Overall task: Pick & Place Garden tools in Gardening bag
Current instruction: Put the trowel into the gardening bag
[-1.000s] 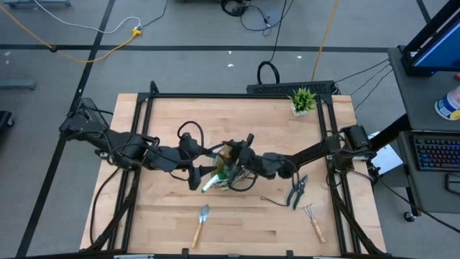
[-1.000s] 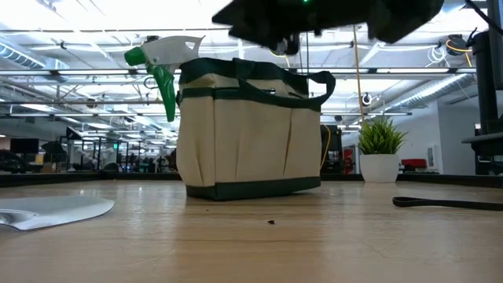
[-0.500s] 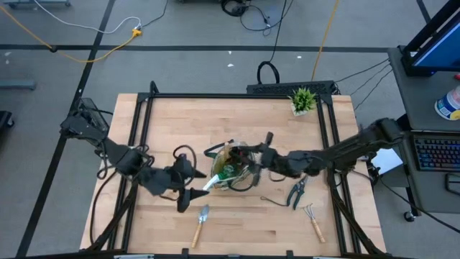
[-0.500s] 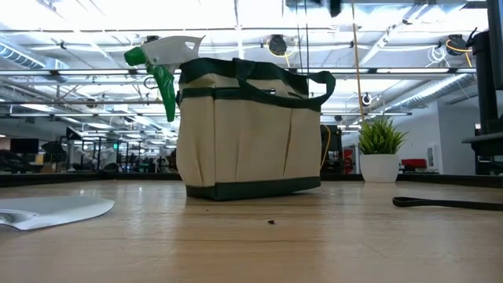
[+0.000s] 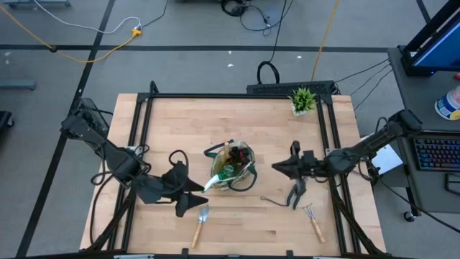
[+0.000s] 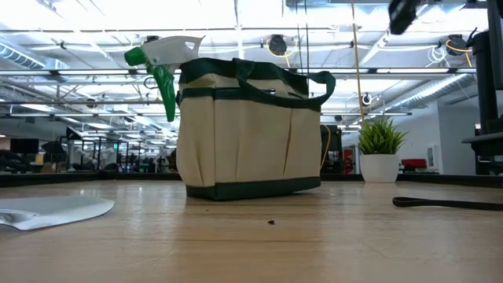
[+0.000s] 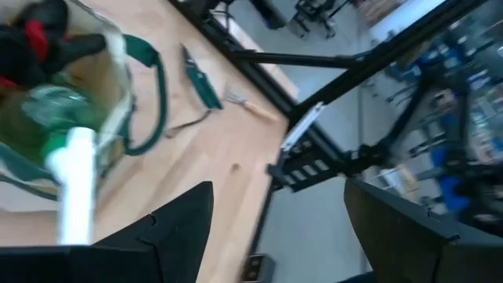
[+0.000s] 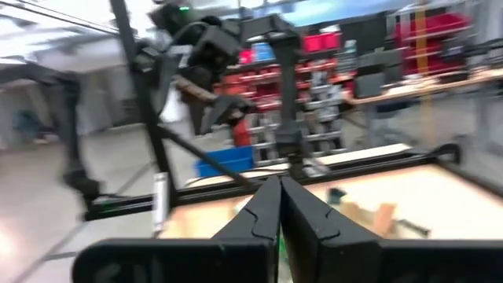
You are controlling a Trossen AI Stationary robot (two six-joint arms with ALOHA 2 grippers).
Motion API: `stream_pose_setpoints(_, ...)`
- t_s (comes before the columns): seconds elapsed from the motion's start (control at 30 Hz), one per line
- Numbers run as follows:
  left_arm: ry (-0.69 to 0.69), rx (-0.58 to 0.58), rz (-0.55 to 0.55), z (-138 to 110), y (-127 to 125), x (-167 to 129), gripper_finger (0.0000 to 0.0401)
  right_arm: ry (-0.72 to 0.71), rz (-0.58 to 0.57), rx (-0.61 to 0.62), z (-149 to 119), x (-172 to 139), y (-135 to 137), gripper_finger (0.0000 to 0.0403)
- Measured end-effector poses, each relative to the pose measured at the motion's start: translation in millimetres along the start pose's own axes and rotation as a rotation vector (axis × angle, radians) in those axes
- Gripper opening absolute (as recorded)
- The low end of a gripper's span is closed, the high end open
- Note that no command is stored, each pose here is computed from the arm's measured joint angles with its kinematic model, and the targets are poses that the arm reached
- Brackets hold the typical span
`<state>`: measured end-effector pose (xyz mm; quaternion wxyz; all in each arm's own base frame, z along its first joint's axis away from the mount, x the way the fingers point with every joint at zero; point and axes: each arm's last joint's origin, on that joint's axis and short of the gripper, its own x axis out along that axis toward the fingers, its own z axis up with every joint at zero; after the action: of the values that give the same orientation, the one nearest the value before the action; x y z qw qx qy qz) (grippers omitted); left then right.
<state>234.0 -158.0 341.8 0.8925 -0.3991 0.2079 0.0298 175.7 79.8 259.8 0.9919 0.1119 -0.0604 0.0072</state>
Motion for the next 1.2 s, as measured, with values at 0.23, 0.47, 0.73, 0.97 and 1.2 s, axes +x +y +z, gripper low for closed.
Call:
stream_pose_setpoints(0.23, 0.033, -0.242, -0.009, -5, -1, 5, 0.0294, -0.004, 0.081, 0.109, -18, -29, -12, 0.0001)
stream_pose_setpoints(0.47, 0.179, -0.454, 0.042, -45, -5, 24, 0.0294, -0.022, 0.087, 0.143, -30, -41, -20, 0.0001)
stream_pose_setpoints(0.73, 0.389, -0.652, 0.197, -106, 1, 51, 0.0294, -0.02, 0.087, 0.135, -31, -42, -21, 0.0001)
stream_pose_setpoints(0.97, 0.595, -0.547, 0.276, -135, 10, 74, 0.0294, -0.02, 0.086, 0.127, -31, -42, -21, 0.0001)
stream_pose_setpoints(1.2, 0.86, -0.377, 0.275, -136, 15, 87, 0.0294, -0.014, 0.084, 0.1, -32, -42, -21, 0.0001)
